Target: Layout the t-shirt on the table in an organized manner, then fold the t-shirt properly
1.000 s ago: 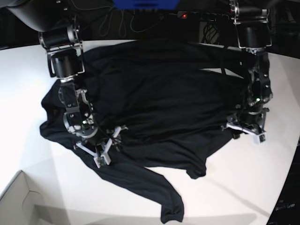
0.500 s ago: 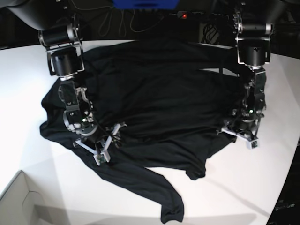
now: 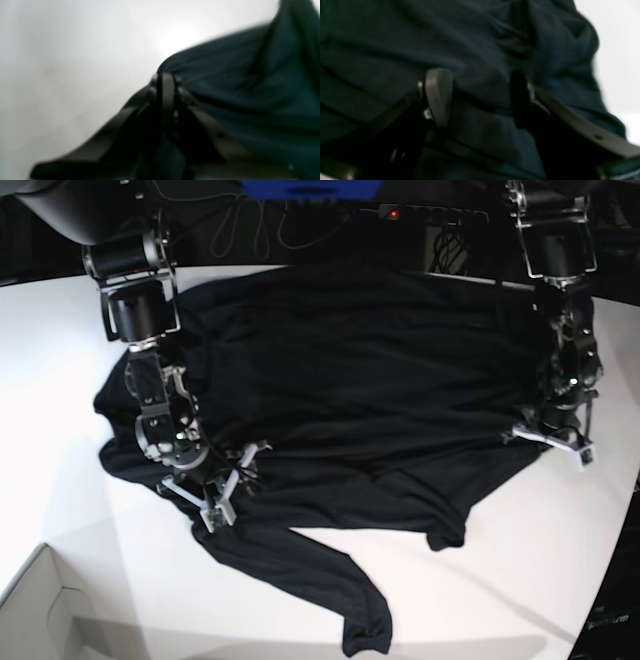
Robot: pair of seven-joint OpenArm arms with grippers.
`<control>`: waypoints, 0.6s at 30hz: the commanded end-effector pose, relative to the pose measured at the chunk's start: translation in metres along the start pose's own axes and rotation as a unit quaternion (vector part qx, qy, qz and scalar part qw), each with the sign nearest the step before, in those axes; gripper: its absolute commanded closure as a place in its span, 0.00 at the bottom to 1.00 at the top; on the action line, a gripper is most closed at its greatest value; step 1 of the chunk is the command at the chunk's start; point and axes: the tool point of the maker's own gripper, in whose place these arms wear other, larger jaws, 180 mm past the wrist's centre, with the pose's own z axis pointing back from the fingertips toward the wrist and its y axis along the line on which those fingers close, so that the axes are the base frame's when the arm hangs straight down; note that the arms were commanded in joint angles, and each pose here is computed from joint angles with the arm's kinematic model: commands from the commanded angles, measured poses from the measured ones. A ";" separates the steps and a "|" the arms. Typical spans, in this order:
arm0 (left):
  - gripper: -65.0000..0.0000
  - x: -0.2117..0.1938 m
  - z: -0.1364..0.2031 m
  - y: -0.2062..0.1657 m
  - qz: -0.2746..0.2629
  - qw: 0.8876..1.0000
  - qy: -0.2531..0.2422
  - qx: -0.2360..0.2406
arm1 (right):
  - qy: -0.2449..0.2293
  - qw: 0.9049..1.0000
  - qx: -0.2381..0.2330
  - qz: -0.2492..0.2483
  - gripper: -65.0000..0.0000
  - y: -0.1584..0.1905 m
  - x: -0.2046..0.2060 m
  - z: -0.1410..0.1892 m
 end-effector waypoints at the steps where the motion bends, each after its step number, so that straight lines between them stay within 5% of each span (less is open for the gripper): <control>1: 1.00 0.029 0.004 0.001 -0.001 0.999 -0.042 -0.003 | -0.035 0.999 -0.006 0.001 0.44 -0.009 0.027 0.002; 18: 1.00 0.037 0.025 0.020 0.054 0.995 -0.079 0.019 | -0.034 0.999 -0.004 0.002 0.44 -0.006 0.025 0.002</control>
